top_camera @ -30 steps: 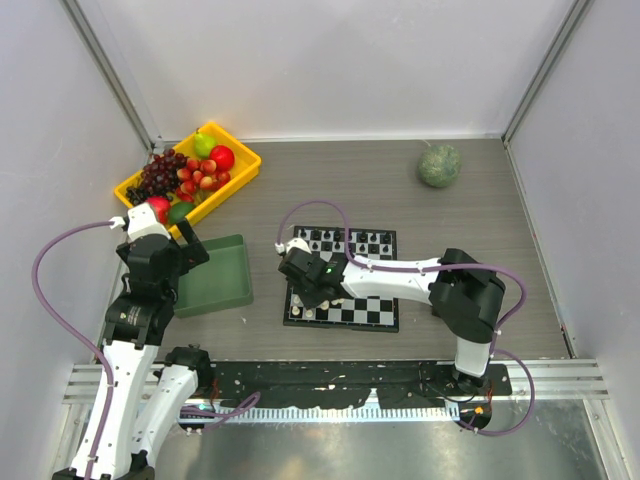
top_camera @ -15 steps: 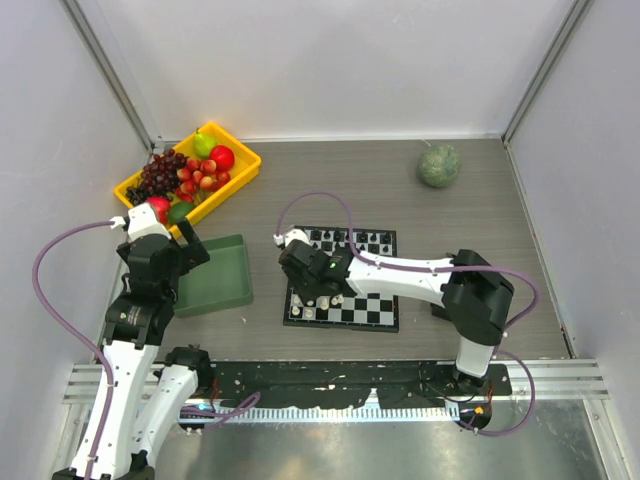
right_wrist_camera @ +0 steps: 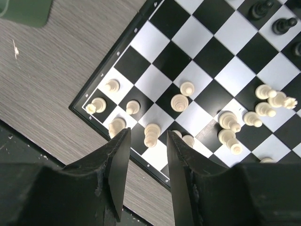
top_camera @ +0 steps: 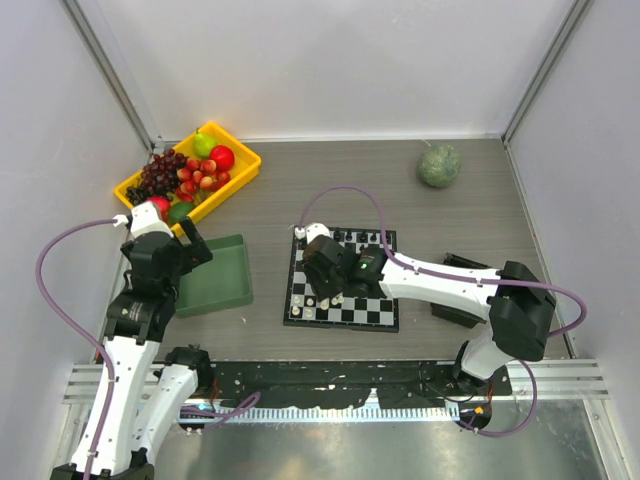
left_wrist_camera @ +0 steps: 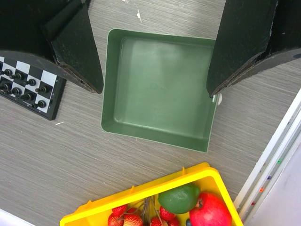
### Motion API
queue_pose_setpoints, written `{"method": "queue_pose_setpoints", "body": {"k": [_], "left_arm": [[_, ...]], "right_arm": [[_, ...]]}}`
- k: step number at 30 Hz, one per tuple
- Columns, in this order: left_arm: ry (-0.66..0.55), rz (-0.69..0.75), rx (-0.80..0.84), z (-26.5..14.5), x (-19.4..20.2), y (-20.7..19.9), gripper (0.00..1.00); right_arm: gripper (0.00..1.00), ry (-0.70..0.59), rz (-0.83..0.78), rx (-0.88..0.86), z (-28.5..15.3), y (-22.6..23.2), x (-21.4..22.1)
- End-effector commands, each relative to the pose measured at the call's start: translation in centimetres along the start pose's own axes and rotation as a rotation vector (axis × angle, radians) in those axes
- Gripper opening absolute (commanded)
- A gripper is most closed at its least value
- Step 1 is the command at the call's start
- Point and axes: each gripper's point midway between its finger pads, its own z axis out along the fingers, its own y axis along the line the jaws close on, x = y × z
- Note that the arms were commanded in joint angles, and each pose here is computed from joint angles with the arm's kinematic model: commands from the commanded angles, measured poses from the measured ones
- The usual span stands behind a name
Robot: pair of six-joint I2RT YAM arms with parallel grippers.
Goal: Set up the chess pieces on the board
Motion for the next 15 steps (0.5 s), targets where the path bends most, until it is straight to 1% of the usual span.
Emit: {"method": "queue_pose_setpoints", "body": {"k": [1,5,15], "left_arm": [[-0.044,-0.035,0.025,0.0,-1.4,-0.7,0.99],[-0.055,-0.037,0.027,-0.1,-1.6,-0.7,0.99],[-0.049,-0.030,0.027,0.1,-1.6,-0.8,0.99]], "right_arm": [[0.42,0.021,0.004,-0.041,-0.1,0.6,0.7],[0.41,0.062,-0.005,-0.040,0.4,0.6,1.7],[0.40,0.099,-0.006,-0.033,1.5,0.7,2.4]]}}
